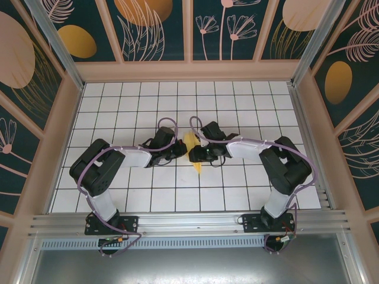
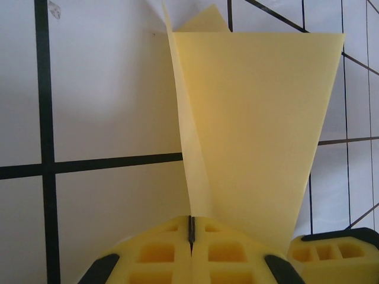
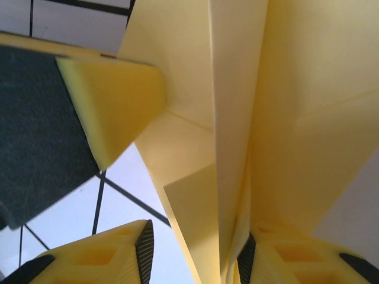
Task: Fold a paper plane with a square sheet of paper (pick it up from the middle)
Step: Move a paper plane to the center of the table.
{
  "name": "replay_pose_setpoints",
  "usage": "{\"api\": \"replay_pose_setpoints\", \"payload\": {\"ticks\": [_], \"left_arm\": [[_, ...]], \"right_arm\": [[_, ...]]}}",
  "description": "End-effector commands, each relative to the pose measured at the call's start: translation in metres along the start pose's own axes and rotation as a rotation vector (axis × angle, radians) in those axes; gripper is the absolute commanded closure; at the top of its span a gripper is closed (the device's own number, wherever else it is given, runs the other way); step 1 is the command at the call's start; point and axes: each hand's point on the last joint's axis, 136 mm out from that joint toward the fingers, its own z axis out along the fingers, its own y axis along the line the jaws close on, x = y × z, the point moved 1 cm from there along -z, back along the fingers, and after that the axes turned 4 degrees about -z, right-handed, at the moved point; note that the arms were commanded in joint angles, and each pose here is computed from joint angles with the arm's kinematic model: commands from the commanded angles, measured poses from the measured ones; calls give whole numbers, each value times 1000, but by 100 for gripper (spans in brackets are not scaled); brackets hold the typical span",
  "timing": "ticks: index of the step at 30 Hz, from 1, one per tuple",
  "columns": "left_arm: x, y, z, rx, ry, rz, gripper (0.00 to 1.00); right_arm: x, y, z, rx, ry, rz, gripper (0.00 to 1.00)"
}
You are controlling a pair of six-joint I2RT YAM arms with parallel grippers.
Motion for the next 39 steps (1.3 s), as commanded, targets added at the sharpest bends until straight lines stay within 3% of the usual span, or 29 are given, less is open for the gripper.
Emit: {"api": "replay_pose_setpoints", "payload": {"ticks": [1, 9, 23, 33, 37, 39], "left_arm": [[3, 3, 2, 11, 20, 0, 100], [3, -1, 2, 30, 26, 3, 100], [3, 2, 2, 13, 25, 3, 100], [1, -1, 0, 13, 21, 2, 100], [-5, -7, -6, 6, 5, 18, 92], [-11, -11, -11, -10, -15, 27, 83]], "right_arm": [[-4, -7, 3, 82, 1, -25, 55], [-5, -16, 7, 172, 1, -29, 56], [-15, -24, 2, 255, -45, 10, 78], [-9, -22, 14, 234, -3, 27, 78], [-8, -24, 16, 248, 14, 33, 81], [-11, -24, 12, 262, 2, 37, 84]]}}
